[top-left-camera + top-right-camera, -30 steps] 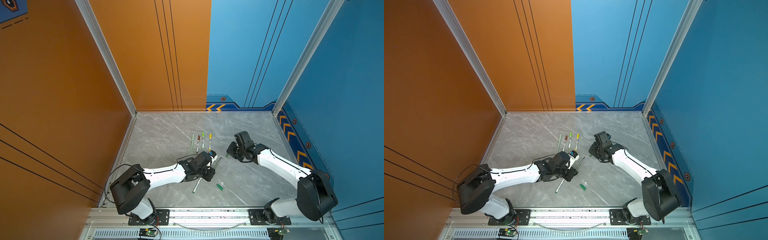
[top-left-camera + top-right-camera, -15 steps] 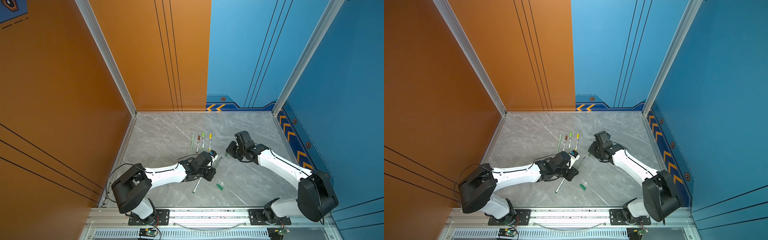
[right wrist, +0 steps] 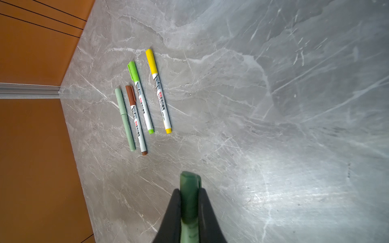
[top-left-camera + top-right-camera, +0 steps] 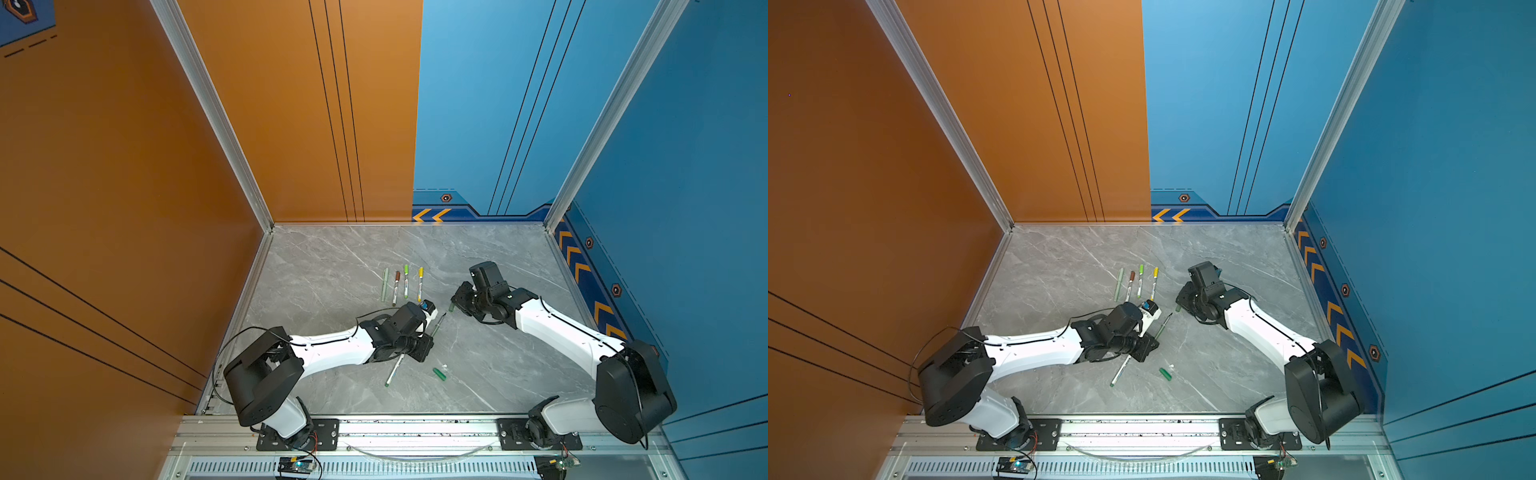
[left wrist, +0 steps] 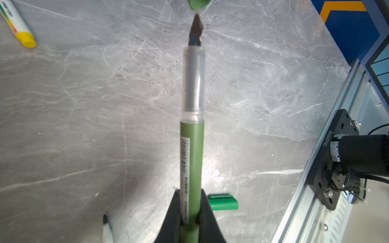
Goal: Insert pens into pen caps
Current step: Put on the pen cap to the pen.
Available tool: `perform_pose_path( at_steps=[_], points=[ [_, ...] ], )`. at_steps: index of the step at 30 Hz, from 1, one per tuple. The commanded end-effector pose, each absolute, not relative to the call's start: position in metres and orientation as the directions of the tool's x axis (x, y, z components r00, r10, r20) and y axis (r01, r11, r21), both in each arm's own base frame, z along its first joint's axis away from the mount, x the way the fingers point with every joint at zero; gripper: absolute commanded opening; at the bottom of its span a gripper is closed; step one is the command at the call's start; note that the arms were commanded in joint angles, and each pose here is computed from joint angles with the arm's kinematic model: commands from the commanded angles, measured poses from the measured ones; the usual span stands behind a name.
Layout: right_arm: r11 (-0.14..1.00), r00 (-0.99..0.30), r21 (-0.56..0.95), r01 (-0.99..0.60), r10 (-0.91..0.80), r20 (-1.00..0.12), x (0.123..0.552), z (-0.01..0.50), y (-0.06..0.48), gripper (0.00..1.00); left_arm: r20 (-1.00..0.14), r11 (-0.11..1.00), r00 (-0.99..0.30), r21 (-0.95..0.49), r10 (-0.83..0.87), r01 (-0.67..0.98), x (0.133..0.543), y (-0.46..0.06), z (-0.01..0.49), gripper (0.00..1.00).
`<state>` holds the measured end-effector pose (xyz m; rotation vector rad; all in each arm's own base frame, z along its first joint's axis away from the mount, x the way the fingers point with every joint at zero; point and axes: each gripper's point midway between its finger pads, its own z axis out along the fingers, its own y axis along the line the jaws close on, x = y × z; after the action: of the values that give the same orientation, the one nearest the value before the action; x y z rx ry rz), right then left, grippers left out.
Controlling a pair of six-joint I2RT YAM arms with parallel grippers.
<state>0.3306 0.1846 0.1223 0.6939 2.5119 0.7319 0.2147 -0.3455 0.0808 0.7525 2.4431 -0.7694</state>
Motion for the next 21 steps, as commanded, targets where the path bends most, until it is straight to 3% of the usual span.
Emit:
perform_pose_path(
  at_steps=[1,21],
  points=[
    [0.72,-0.785,0.609,0.332,0.569,-0.245,0.33,0.1256,0.191,0.0,-0.576,0.675,-0.735,-0.385,0.357,0.629,0.2146,-0.3558,0.0865,0.0],
    [0.721,-0.798,0.615,0.318,0.554,-0.237,0.3268,0.125,0.2008,0.0,-0.583,0.688,-0.736,-0.377,0.344,0.62,0.2188,-0.3545,0.0868,0.0]
  ],
)
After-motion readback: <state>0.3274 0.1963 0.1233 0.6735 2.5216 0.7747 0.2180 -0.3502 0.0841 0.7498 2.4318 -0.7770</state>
